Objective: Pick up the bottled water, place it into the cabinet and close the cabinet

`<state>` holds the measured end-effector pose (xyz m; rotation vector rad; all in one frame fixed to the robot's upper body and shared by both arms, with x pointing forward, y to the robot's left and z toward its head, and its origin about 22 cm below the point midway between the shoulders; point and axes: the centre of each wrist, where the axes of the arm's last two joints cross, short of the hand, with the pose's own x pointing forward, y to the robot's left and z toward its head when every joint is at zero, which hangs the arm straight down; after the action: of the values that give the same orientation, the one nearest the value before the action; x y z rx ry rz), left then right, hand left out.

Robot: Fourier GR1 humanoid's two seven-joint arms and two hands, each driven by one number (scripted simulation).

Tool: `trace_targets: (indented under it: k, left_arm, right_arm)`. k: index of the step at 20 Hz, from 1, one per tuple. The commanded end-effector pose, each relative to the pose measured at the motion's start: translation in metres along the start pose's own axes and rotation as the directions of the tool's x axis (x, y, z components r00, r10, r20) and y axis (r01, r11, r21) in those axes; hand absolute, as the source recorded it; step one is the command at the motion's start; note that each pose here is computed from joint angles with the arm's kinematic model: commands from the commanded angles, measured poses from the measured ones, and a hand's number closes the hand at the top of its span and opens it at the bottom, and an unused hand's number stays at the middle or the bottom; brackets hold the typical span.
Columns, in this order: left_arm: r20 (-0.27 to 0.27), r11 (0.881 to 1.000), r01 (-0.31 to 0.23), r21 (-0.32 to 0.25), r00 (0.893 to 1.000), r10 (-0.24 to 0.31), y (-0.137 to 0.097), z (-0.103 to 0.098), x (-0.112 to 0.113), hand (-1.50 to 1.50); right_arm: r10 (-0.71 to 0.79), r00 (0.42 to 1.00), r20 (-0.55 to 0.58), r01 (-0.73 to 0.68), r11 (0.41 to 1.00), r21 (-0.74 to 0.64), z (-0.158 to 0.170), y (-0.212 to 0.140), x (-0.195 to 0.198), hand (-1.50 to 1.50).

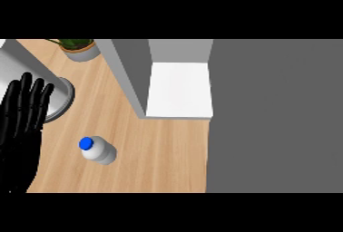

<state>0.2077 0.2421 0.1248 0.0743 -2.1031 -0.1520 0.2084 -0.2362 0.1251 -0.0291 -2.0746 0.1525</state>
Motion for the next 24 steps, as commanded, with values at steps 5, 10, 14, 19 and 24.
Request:
trace_targets:
  k: [5,10,14,19,24]
  left_arm:
    - [0.002,0.998,-0.064,-0.006,0.998,0.064,0.027,0.010,0.012,-1.50]
    - [-0.196,0.964,-0.212,0.159,0.951,0.241,0.017,0.043,0.028,-1.50]
    - [-0.184,0.965,-0.210,0.159,0.954,0.238,0.026,0.049,0.061,-1.50]
    - [-0.187,0.966,-0.190,0.175,0.957,0.222,0.027,0.063,0.103,-1.50]
    - [-0.222,0.965,-0.202,0.165,0.946,0.236,0.028,0.070,0.115,-1.50]
  right_arm:
    - [-0.028,0.999,0.019,0.028,1.000,0.014,0.030,0.000,0.024,-1.50]
    - [-0.180,0.982,-0.062,0.188,0.967,0.170,0.038,0.017,0.034,-1.50]
    - [-0.198,0.978,-0.070,0.208,0.963,0.172,0.059,0.024,0.061,-1.50]
    - [-0.204,0.975,-0.089,0.218,0.957,0.192,0.065,0.039,0.085,-1.50]
    - [-0.194,0.978,-0.073,0.204,0.964,0.173,0.064,0.036,0.102,-1.50]
